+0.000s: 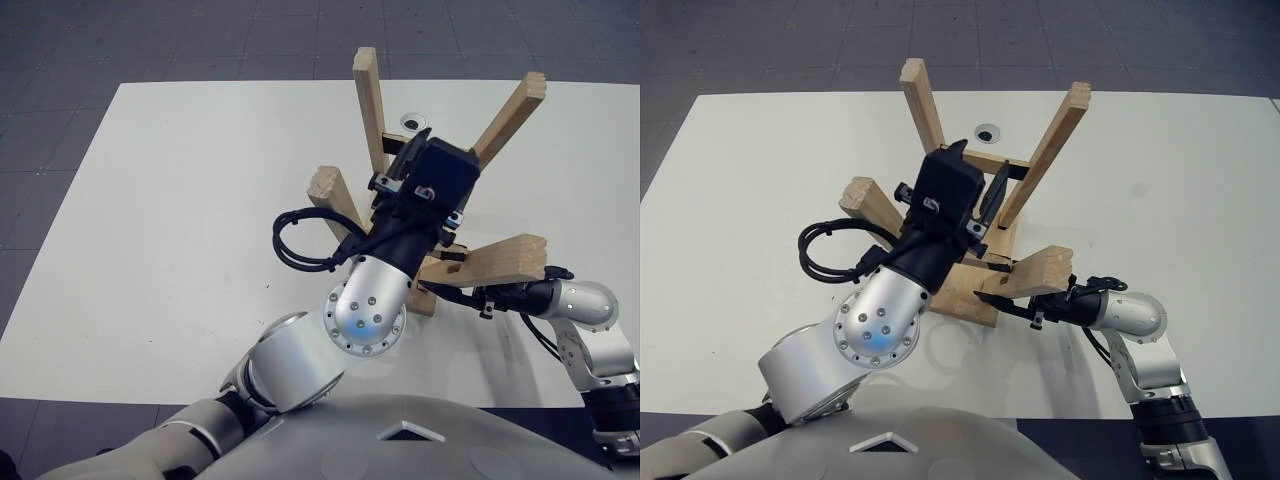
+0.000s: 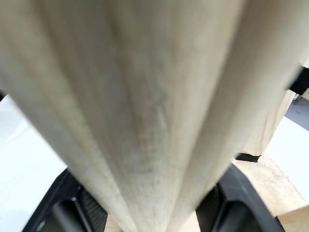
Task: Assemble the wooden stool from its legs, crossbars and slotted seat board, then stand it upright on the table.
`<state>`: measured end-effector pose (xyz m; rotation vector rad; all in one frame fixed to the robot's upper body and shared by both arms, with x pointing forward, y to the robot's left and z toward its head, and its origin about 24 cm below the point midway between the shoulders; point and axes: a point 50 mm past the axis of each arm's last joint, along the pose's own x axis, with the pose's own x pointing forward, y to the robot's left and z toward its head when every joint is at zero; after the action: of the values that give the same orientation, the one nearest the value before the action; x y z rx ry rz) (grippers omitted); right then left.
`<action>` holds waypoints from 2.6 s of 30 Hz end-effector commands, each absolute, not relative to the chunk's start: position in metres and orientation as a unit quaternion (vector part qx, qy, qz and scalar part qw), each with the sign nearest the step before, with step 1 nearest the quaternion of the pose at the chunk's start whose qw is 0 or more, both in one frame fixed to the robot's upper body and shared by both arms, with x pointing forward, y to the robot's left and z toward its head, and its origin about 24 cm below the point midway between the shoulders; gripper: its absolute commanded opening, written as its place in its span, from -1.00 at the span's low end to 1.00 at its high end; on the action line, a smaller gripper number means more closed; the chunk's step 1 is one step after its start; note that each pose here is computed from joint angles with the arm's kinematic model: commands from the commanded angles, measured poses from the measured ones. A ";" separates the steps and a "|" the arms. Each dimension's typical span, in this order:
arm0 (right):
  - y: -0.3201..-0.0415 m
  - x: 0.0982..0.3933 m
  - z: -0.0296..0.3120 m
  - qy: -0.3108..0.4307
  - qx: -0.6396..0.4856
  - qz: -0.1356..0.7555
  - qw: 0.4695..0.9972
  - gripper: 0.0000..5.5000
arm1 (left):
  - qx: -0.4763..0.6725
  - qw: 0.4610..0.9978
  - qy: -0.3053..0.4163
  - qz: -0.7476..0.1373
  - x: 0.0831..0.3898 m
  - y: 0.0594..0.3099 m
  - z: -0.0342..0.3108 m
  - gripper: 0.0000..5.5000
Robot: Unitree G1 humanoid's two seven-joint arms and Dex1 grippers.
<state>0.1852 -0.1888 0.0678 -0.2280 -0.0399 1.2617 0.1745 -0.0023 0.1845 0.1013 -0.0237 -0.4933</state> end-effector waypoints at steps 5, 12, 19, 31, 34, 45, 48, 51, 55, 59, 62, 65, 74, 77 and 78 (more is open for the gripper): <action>-0.195 0.184 0.057 0.028 -0.113 0.573 0.811 -0.24 | -0.087 0.938 0.264 -0.209 0.146 -0.004 0.131 -0.11; -0.196 0.184 0.057 0.026 -0.113 0.565 0.817 -0.24 | -0.066 0.928 0.336 -0.143 0.141 0.012 0.106 -0.11; -0.199 0.186 0.060 0.023 -0.111 0.557 0.823 -0.24 | -0.040 0.915 0.389 -0.099 0.135 0.029 0.082 -0.11; -0.193 0.182 0.055 0.033 -0.104 0.566 0.817 -0.24 | -0.084 0.931 0.268 -0.234 0.142 0.000 0.115 -0.11; -0.191 0.180 0.052 0.047 -0.104 0.576 0.809 -0.24 | -0.106 0.929 0.193 -0.298 0.140 -0.006 0.144 -0.11; -0.192 0.173 0.034 0.144 -0.117 0.608 0.772 -0.24 | -0.120 0.934 0.177 -0.284 0.143 0.002 0.153 -0.11; -0.191 0.172 0.026 0.172 -0.124 0.614 0.760 -0.24 | -0.124 0.943 0.120 -0.285 0.148 0.005 0.169 -0.11; -0.191 0.173 0.017 0.194 -0.136 0.619 0.748 -0.24 | -0.130 0.953 0.038 -0.271 0.160 0.016 0.191 -0.11; -0.191 0.184 0.012 0.201 -0.151 0.622 0.742 -0.24 | -0.138 0.963 -0.040 -0.229 0.180 0.036 0.215 -0.11; -0.190 0.196 0.011 0.195 -0.161 0.620 0.742 -0.24 | -0.181 0.956 -0.117 -0.198 0.193 0.060 0.245 -0.11; -0.188 0.200 0.011 0.190 -0.164 0.621 0.742 -0.24 | -0.239 0.934 -0.192 -0.184 0.195 0.081 0.276 -0.11; -0.188 0.202 0.013 0.191 -0.164 0.623 0.741 -0.24 | -0.279 0.907 -0.257 -0.184 0.199 0.120 0.306 -0.11; -0.194 0.199 0.023 0.231 -0.158 0.668 0.689 -0.24 | -0.125 0.988 -0.082 -0.031 0.239 0.265 0.269 -0.11; -0.199 0.197 0.024 0.253 -0.173 0.676 0.670 -0.24 | -0.060 0.997 -0.015 -0.040 0.241 0.263 0.229 -0.11; -0.201 0.197 0.024 0.259 -0.181 0.677 0.665 -0.24 | -0.049 0.998 -0.005 -0.047 0.240 0.259 0.220 -0.11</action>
<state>0.2279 -0.1720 0.0741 -0.3420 0.0826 1.4360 0.2409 0.2653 0.2368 -0.1624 -0.0628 -0.0619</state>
